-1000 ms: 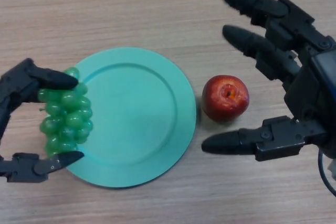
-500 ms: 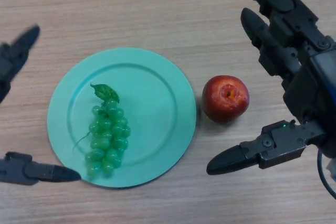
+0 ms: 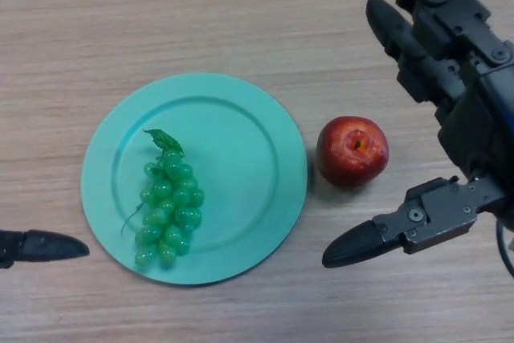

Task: Pick up the green grapes and place it on the plate

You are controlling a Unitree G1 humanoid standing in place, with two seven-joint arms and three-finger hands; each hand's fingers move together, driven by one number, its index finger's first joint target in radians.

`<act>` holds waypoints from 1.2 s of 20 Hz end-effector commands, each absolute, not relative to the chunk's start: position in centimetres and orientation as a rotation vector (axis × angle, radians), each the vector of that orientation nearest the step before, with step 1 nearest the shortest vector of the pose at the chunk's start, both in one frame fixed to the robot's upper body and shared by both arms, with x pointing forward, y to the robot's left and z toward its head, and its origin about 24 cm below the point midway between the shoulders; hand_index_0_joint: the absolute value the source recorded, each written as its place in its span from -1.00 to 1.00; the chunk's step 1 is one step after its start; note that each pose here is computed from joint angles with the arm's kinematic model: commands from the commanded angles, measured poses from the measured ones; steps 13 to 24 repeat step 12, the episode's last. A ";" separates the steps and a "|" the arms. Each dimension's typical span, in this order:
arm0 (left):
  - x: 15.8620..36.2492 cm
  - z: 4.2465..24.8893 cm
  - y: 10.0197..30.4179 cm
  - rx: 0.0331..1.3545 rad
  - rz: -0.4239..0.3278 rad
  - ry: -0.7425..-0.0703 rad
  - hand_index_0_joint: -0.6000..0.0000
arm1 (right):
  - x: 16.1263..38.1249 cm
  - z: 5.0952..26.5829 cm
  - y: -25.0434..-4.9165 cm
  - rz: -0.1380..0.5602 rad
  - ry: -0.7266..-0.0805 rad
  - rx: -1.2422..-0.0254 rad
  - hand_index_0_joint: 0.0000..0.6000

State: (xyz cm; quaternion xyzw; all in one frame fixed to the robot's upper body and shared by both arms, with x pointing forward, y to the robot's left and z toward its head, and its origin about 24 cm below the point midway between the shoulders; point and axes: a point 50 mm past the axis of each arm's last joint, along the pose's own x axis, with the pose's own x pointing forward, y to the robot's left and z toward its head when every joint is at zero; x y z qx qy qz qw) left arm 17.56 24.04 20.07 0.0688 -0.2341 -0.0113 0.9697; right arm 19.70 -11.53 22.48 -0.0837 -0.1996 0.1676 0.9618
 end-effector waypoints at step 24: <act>16.0 24.2 22.8 0.124 -0.095 -0.614 1.00 | 18.2 25.6 -11.9 0.317 -0.670 -0.091 -1.00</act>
